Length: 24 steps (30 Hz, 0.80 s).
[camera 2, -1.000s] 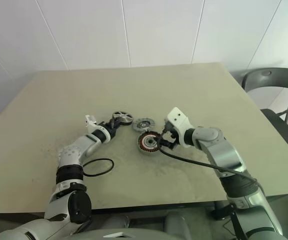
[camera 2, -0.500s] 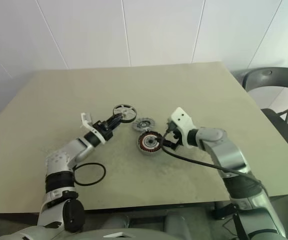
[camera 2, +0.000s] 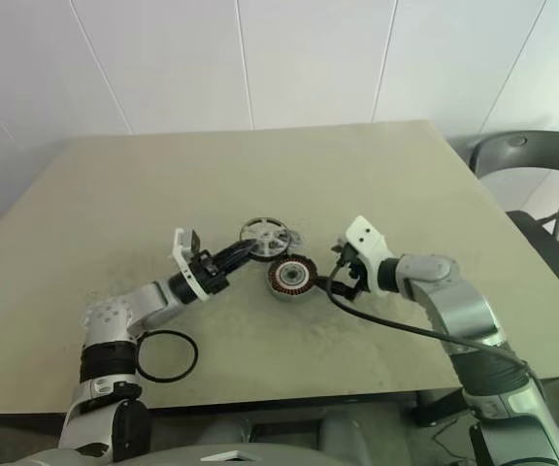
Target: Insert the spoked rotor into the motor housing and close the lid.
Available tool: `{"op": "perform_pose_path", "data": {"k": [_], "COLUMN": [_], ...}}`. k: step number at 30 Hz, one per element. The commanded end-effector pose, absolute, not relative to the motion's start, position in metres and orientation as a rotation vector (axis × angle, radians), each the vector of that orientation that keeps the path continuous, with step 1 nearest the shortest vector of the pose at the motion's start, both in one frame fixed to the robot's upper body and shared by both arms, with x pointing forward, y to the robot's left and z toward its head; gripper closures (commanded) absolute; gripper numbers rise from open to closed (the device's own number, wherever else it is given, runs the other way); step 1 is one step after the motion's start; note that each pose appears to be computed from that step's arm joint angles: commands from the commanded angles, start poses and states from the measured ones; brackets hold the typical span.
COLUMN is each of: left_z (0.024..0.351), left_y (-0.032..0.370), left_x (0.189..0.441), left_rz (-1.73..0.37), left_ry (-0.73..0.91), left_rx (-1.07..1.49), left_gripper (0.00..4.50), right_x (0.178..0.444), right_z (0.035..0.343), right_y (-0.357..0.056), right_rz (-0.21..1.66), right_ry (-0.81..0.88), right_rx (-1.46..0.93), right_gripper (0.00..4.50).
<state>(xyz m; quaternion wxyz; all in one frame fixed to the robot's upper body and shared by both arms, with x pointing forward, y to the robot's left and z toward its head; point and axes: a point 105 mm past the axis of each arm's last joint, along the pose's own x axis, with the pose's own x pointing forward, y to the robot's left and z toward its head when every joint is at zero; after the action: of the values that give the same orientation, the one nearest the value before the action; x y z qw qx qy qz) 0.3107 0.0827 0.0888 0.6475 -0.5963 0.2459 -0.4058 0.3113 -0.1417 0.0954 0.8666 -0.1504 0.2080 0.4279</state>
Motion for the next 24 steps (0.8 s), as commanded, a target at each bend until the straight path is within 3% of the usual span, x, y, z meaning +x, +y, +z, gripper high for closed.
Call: {"op": "perform_pose_path", "data": {"k": [1, 24], "left_z": [0.091, 0.074], "left_y": [0.080, 0.054], "left_x": [0.310, 0.307], "left_rz": [-0.950, -1.018], "left_ry": [0.574, 0.707], "left_rx": [-1.344, -1.378], "left_gripper": [4.09, 4.09], "right_x": [0.316, 0.314], "right_z": [0.110, 0.111], "right_y": [-0.147, -0.146], "right_rz": [0.878, 0.861], "right_ry": [0.382, 0.380], "right_rx": [-0.330, -0.337], "right_gripper": [0.00, 0.00]}}
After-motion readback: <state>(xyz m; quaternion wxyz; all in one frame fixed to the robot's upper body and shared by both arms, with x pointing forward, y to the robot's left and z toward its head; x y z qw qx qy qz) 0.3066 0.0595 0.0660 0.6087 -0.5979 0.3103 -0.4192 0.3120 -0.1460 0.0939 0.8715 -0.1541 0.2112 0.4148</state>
